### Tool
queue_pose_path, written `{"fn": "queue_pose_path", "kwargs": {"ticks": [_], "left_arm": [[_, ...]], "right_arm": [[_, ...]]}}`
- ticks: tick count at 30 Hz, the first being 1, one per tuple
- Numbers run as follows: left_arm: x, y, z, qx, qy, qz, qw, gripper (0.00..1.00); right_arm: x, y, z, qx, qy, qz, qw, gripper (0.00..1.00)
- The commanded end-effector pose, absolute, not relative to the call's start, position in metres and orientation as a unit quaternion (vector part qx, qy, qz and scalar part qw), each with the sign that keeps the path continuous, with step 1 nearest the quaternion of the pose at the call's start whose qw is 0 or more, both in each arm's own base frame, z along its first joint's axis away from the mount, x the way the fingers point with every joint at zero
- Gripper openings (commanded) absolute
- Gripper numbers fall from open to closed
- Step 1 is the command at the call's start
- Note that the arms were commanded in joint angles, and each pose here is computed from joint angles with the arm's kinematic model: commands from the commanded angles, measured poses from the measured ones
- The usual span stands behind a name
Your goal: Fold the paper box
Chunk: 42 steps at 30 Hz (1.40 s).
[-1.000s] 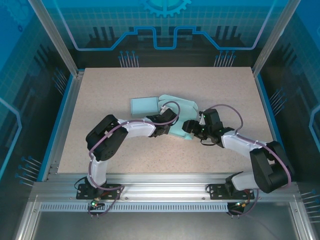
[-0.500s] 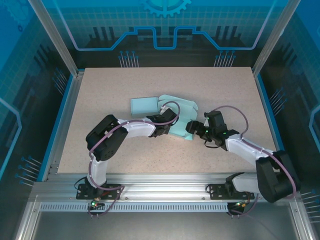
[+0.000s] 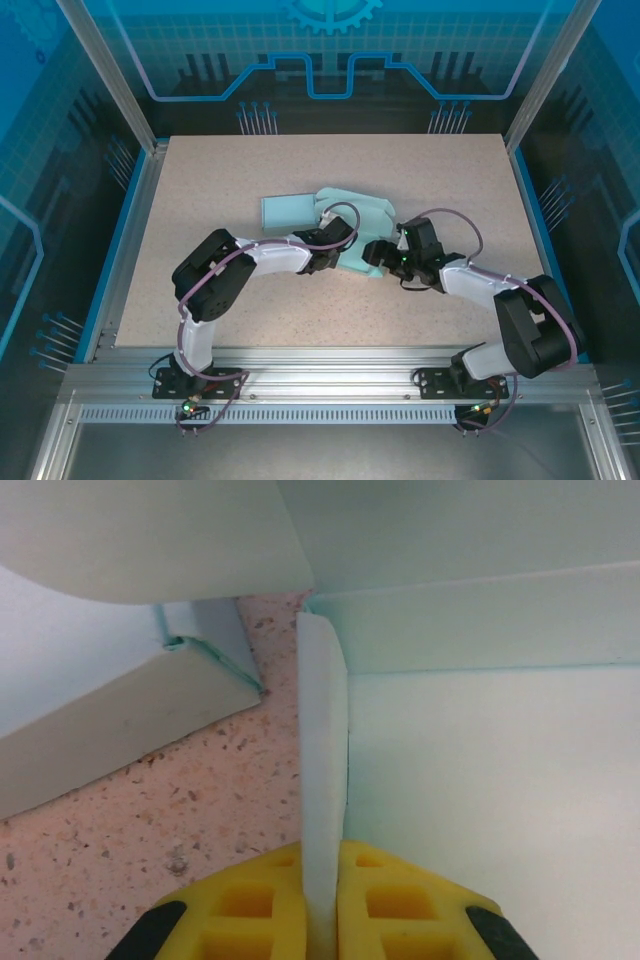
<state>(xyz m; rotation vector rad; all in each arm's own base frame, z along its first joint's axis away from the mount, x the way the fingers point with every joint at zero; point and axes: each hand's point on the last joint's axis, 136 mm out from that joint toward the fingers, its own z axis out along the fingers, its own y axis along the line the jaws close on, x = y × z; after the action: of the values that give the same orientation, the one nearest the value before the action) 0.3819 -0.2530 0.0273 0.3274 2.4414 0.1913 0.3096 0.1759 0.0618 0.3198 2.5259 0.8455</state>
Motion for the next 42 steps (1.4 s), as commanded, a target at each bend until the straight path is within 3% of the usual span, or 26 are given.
{"fn": "queue_pose_path", "kwargs": {"ticks": [1, 6, 12, 21, 26, 29, 36, 42], "left_arm": [[0.363, -0.228, -0.005, 0.156, 0.939, 0.140, 0.272, 0.06], [0.364, -0.230, -0.004, 0.156, 0.939, 0.138, 0.274, 0.06], [0.364, -0.231, -0.004, 0.157, 0.939, 0.138, 0.275, 0.06], [0.364, -0.231, -0.004, 0.158, 0.939, 0.139, 0.272, 0.06], [0.364, -0.232, -0.004, 0.157, 0.939, 0.139, 0.273, 0.06], [0.365, -0.234, -0.002, 0.155, 0.939, 0.136, 0.275, 0.06], [0.365, -0.237, -0.002, 0.158, 0.939, 0.135, 0.274, 0.06], [0.363, -0.233, -0.004, 0.159, 0.939, 0.143, 0.270, 0.06]], "right_arm": [[0.321, 0.194, 0.090, 0.082, 0.902, 0.335, 0.259, 0.82], [0.324, 0.195, 0.086, 0.084, 0.904, 0.331, 0.257, 0.80], [0.329, 0.199, 0.080, 0.082, 0.905, 0.331, 0.256, 0.71], [0.327, 0.208, 0.090, 0.061, 0.901, 0.336, 0.266, 0.76], [0.324, 0.204, 0.099, 0.060, 0.900, 0.327, 0.283, 0.74], [0.325, 0.204, 0.097, 0.062, 0.900, 0.325, 0.282, 0.68], [0.333, 0.210, 0.086, 0.064, 0.903, 0.326, 0.273, 0.65], [0.344, 0.191, 0.092, 0.059, 0.917, 0.270, 0.286, 0.66]]}}
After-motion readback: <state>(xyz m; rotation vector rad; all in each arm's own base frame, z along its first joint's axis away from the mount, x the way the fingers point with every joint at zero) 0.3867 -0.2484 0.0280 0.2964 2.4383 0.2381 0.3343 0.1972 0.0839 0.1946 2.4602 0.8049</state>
